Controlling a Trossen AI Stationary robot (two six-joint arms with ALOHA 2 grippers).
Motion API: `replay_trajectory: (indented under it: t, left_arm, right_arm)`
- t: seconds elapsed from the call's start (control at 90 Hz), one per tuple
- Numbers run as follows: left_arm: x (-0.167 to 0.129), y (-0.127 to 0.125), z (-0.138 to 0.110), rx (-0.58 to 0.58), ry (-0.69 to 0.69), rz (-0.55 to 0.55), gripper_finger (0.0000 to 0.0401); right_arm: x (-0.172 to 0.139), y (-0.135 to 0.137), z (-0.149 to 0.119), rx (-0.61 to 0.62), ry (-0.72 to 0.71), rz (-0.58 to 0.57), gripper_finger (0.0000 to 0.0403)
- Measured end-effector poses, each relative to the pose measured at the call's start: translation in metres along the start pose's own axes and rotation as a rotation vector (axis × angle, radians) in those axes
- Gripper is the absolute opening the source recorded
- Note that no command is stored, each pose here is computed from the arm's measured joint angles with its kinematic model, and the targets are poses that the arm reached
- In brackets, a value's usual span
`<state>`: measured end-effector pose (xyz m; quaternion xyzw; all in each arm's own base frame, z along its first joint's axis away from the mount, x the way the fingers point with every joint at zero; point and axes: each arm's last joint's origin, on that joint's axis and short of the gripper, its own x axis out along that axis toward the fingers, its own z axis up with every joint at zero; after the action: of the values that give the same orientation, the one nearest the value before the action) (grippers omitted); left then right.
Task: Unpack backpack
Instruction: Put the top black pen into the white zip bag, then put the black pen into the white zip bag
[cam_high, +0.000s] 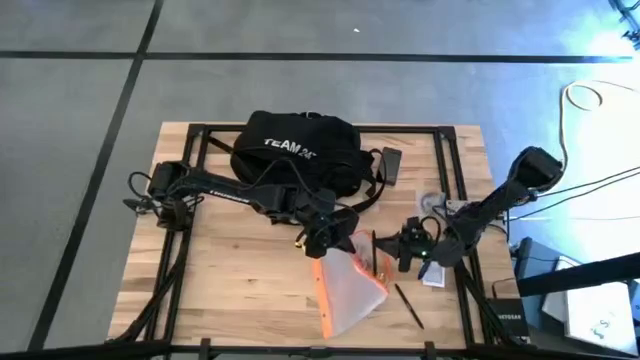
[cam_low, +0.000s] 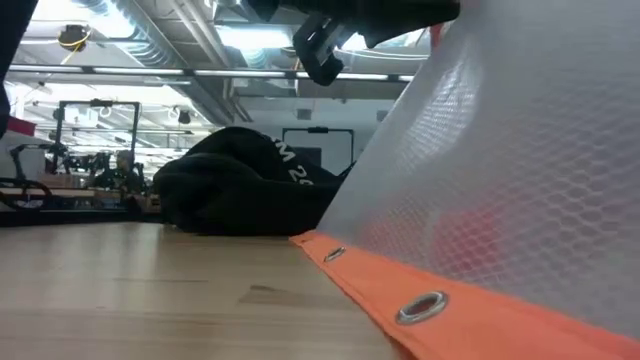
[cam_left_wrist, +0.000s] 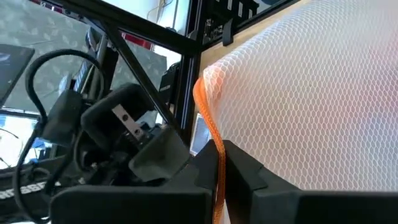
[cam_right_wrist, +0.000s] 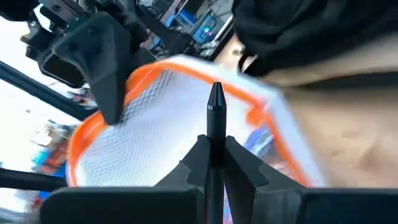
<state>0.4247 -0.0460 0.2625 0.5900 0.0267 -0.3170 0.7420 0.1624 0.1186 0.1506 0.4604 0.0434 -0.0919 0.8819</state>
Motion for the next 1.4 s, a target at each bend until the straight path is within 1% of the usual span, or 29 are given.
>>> replay_trajectory:
  t: [0.056,0.122,0.211,0.311,0.411,0.467,0.567,0.633,0.7,0.767,0.833,0.922,1.011,1.089,1.156,1.211,1.267,1.311,1.4]
  left_arm:
    - [0.0,0.0,0.0,0.001,0.0,0.0,0.0]
    - [0.0,0.0,0.0,0.003,0.0,0.0,0.0]
    - [0.0,0.0,0.0,0.006,0.0,0.0,0.0]
    - [0.0,0.0,0.0,0.006,0.0,0.001,0.0]
    - [0.0,0.0,0.0,0.017,-0.004,0.001,0.0]
    - [0.0,0.001,0.0,0.02,-0.008,0.004,0.0]
    - [0.0,0.001,0.0,0.021,-0.009,0.006,0.0]
    - [0.0,0.0,0.001,0.021,-0.011,0.003,0.0]
    - [0.0,0.0,0.001,0.022,-0.011,0.001,0.0]
    - [0.001,0.0,0.002,0.024,-0.012,0.001,0.0]
    - [0.001,0.0,0.002,0.022,-0.014,0.001,0.0]
    - [0.001,0.0,0.002,0.02,-0.015,0.001,0.0]
    - [0.001,0.0,0.003,0.023,-0.032,0.002,0.0]
    - [0.001,0.0,0.004,0.023,-0.043,0.001,0.0]
    - [0.001,0.0,0.004,0.024,-0.048,0.0,0.0]
    - [0.001,0.001,0.004,0.025,-0.043,0.003,0.0]
    - [0.001,0.001,0.004,0.026,-0.037,0.005,0.0]
    - [0.001,0.0,0.004,0.024,-0.032,0.001,0.0]
    - [0.0,-0.001,0.002,0.007,-0.02,-0.01,0.0]
  right_arm:
    - [0.002,-0.001,-0.004,0.042,0.017,0.006,0.0011]
    - [0.006,0.0,-0.009,0.049,0.043,0.001,0.0011]
    - [0.013,0.009,-0.014,0.054,0.078,0.02,0.0011]
    - [0.028,0.02,-0.013,0.027,0.116,0.043,0.0015]
    - [0.049,0.028,-0.006,-0.05,0.148,0.065,0.0023]
    - [0.06,0.029,-0.001,-0.084,0.171,0.046,0.0027]
    - [0.077,0.025,0.006,-0.124,0.241,-0.022,0.0033]
    - [0.085,0.023,0.01,-0.132,0.274,-0.053,0.0037]
    - [0.091,0.023,0.013,-0.128,0.275,-0.055,0.0045]
    - [0.094,0.024,0.015,-0.14,0.281,-0.046,0.0061]
    - [0.095,0.026,0.015,-0.154,0.286,-0.033,0.0085]
    - [0.096,0.031,0.015,-0.166,0.313,0.001,0.0129]
    - [0.098,0.036,0.015,-0.182,0.349,0.041,0.0183]
    - [0.097,0.042,0.016,-0.211,0.41,0.109,0.0226]
    - [0.093,0.05,0.02,-0.224,0.462,0.187,0.0253]
    - [0.089,0.054,0.024,-0.228,0.467,0.204,0.0267]
    - [0.083,0.058,0.031,-0.265,0.448,0.194,0.0272]
    - [0.078,0.059,0.037,-0.303,0.414,0.161,0.0273]
    - [0.066,0.058,0.049,-0.36,0.374,0.053,0.0267]
